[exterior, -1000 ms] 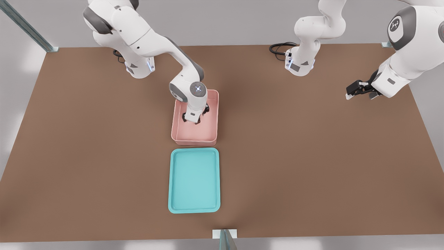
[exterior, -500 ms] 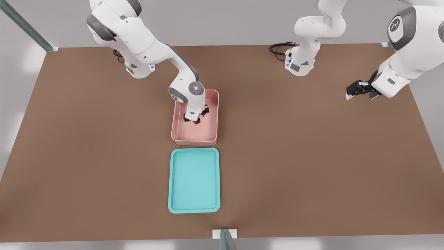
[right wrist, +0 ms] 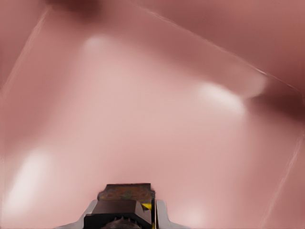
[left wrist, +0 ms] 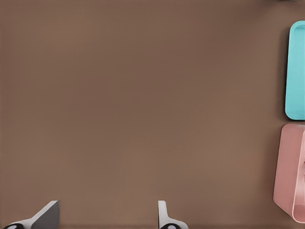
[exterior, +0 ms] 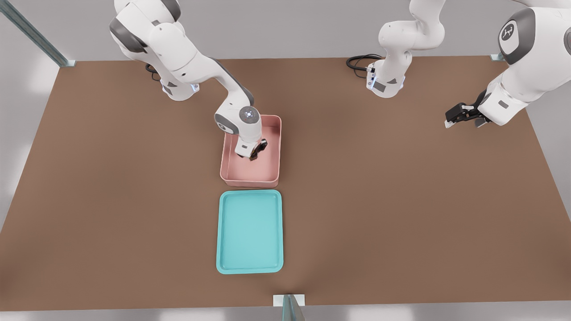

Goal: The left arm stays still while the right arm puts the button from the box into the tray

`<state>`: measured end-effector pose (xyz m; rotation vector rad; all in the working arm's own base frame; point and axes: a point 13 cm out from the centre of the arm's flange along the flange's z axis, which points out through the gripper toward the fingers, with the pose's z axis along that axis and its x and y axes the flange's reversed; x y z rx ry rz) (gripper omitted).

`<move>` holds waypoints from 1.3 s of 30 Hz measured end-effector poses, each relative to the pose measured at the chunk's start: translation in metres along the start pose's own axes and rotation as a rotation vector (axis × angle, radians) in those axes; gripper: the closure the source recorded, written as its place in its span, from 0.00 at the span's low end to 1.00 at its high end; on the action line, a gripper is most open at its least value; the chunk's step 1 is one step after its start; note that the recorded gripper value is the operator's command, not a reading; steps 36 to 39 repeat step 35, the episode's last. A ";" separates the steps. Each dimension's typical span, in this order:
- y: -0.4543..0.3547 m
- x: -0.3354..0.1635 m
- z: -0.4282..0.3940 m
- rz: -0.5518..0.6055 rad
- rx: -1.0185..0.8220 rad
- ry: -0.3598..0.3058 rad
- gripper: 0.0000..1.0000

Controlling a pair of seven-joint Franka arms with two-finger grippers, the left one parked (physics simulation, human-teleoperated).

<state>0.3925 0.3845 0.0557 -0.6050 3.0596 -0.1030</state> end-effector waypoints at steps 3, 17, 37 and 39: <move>-0.007 -0.066 -0.069 0.071 -0.087 -0.078 0.57; -0.133 -0.261 -0.021 0.220 -0.200 -0.127 0.00; -0.430 -0.049 -0.378 0.552 0.017 0.147 0.00; -0.430 -0.049 -0.378 0.552 0.017 0.147 0.00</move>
